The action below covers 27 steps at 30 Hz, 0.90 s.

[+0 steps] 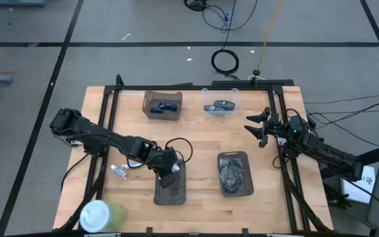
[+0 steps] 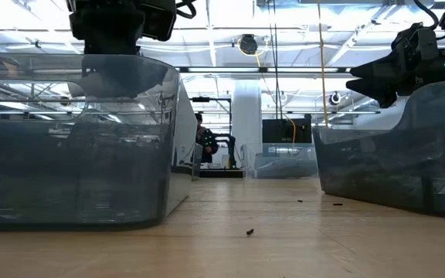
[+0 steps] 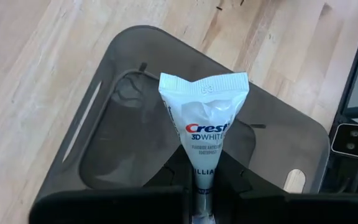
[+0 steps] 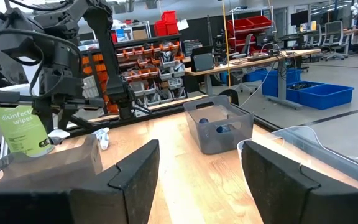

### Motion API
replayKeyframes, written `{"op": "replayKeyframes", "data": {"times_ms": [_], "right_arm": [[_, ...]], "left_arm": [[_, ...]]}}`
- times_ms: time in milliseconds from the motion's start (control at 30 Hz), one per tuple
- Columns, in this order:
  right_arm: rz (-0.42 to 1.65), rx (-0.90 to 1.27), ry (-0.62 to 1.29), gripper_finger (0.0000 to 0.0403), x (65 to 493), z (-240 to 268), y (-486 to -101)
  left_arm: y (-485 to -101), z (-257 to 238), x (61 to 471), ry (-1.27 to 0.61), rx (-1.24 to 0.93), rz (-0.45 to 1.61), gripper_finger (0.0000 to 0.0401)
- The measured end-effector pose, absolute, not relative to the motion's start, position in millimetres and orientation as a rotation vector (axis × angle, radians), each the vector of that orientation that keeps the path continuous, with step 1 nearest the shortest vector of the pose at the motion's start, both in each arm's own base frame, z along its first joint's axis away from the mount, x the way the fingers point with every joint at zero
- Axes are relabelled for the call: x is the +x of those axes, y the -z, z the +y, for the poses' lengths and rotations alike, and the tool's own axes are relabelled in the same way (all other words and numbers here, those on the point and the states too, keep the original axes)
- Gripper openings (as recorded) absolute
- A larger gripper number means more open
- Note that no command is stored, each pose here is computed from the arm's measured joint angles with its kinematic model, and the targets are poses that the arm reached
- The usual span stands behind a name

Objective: Pick & Place Travel size toiletries
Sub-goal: Put the bottom white toothpaste into the bottom left black bin, then put the left white toothpaste into the bottom left black bin

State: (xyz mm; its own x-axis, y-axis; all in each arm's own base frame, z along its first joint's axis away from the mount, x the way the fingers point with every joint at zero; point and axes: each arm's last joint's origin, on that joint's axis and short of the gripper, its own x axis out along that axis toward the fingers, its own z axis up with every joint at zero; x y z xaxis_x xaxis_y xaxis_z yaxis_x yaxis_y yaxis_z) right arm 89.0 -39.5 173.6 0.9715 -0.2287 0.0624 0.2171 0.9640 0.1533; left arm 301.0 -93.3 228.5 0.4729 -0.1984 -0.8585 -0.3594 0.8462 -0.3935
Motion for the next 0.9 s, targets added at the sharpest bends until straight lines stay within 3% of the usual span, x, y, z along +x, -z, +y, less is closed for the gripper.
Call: {"op": "replayKeyframes", "data": {"times_ms": [200,600,900], "right_arm": [[-0.08,0.146,0.226,0.0216,89.0,-39.6,-173.6],[-0.08,0.146,0.226,0.0219,89.0,-39.5,-173.6],[-0.08,0.146,0.226,0.0217,89.0,-39.5,-173.6]], "left_arm": [[-228.4,-91.8,301.3,-0.149,-0.624,1.084,0.0039],[-228.1,-91.3,301.0,-0.13,-0.606,1.094,0.0186],[-223.9,-89.5,291.8,-0.15,-0.709,1.24,0.0202]]}}
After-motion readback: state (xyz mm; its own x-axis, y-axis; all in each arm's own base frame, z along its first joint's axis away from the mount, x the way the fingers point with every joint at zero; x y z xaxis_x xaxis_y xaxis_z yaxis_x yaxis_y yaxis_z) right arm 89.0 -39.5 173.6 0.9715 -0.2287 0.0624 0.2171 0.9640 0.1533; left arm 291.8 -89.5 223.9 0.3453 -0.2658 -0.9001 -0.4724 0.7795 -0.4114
